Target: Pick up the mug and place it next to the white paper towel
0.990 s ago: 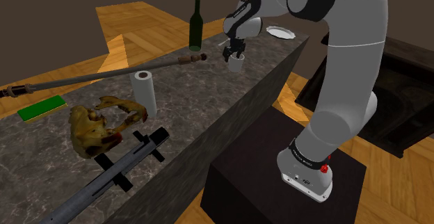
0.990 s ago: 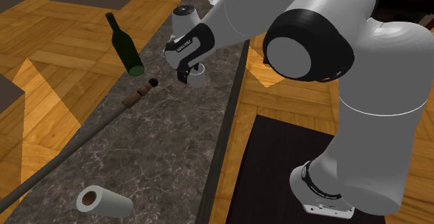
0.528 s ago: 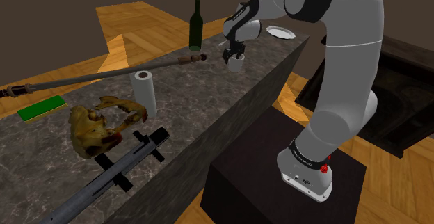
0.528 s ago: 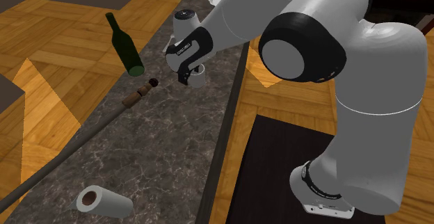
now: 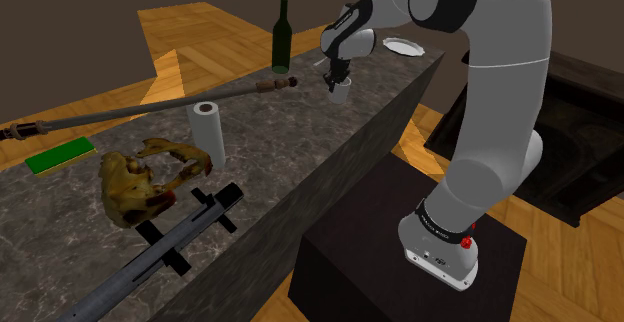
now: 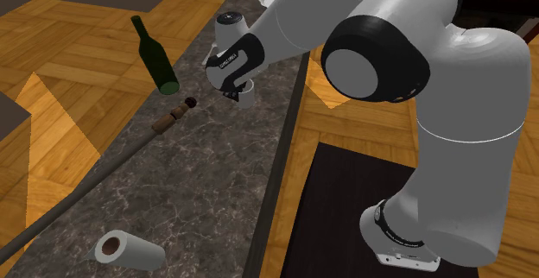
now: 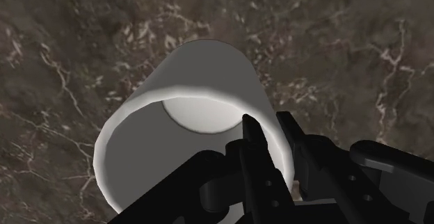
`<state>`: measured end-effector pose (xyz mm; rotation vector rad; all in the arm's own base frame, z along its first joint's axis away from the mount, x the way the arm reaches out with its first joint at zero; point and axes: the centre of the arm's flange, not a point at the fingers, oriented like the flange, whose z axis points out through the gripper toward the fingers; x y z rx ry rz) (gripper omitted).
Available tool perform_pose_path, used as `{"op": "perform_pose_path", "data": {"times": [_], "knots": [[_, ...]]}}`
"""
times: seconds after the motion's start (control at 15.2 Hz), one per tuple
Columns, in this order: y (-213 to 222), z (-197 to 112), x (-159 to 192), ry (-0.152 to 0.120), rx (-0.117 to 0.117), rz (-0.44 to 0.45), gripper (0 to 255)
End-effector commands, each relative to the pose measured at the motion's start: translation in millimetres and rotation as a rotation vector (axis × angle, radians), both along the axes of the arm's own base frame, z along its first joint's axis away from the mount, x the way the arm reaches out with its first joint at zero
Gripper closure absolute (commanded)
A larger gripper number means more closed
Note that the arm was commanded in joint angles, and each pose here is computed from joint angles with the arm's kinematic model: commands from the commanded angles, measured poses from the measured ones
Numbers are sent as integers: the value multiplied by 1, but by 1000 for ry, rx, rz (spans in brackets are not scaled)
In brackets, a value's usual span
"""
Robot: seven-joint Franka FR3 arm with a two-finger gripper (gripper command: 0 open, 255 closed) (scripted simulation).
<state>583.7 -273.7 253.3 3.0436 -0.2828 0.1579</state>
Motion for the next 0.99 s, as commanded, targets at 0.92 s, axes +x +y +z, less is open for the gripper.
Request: {"op": "perform_pose_path", "data": {"times": [0.92], "knots": [[0, 58, 0, 0, 0, 0, 255]]}}
